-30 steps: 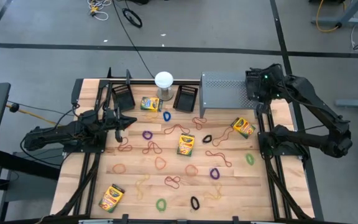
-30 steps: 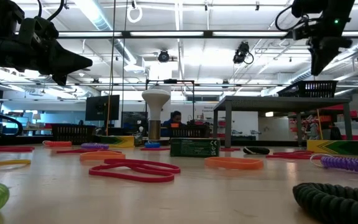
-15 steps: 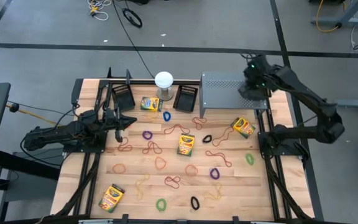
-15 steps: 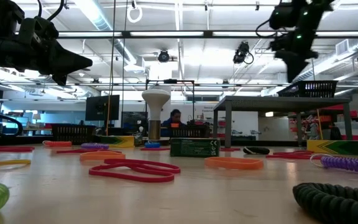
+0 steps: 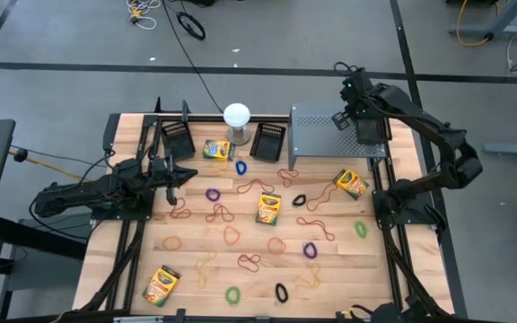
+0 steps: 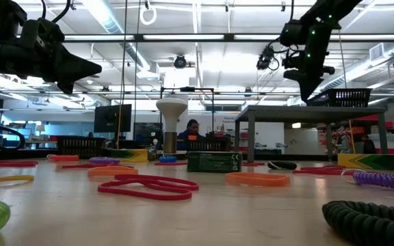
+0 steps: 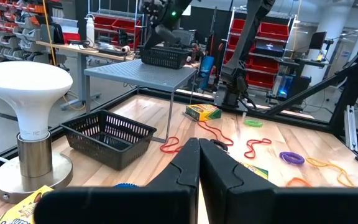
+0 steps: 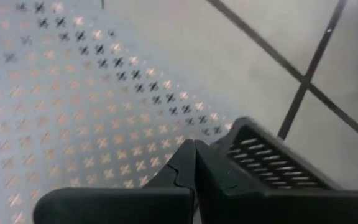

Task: Pick & Place Office Desk Supplies
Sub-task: Put the black basket on the shelf

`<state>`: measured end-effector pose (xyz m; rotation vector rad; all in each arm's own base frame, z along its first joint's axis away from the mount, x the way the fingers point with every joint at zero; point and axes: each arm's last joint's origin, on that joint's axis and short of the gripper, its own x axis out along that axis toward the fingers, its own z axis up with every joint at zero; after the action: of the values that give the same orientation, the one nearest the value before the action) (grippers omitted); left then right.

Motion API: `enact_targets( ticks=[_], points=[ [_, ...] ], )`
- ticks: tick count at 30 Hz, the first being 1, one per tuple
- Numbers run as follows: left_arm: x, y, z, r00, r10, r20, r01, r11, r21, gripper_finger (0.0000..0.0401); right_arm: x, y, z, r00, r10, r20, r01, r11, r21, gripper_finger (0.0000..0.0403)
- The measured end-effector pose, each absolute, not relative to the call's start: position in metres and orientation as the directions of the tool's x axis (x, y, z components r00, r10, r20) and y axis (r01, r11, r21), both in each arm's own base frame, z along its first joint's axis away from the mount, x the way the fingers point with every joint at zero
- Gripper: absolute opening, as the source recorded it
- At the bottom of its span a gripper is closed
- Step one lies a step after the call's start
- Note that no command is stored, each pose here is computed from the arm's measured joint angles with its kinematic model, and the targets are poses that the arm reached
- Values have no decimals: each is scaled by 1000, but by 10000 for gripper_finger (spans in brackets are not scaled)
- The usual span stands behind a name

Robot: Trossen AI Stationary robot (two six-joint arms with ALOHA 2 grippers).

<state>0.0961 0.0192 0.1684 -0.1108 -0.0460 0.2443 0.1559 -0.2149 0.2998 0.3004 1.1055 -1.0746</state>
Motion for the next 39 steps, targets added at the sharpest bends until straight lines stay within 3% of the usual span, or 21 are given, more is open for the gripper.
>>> enact_targets(
  ticks=[10,16,23,29,32,39],
  points=[
    [96,19,168,969,244,32,-239,964,-115,8,152,-217,302,-12,-582,-813,829,449,-334,2],
    [96,19,168,969,244,32,-239,964,-115,8,151,-208,315,39,-626,-779,836,448,-318,3],
    [96,19,168,969,244,32,-239,964,-115,8,170,-144,327,409,-622,-668,736,658,-162,1],
    [96,19,168,969,244,32,-239,964,-115,8,197,-77,306,733,-517,-442,557,829,-47,1],
    [96,19,168,969,244,32,-239,964,-115,8,209,-47,293,818,-471,-330,485,873,-44,1],
    [95,19,176,964,244,111,-221,958,-185,8,219,-1,253,881,-424,-209,425,904,-41,2]
  ],
)
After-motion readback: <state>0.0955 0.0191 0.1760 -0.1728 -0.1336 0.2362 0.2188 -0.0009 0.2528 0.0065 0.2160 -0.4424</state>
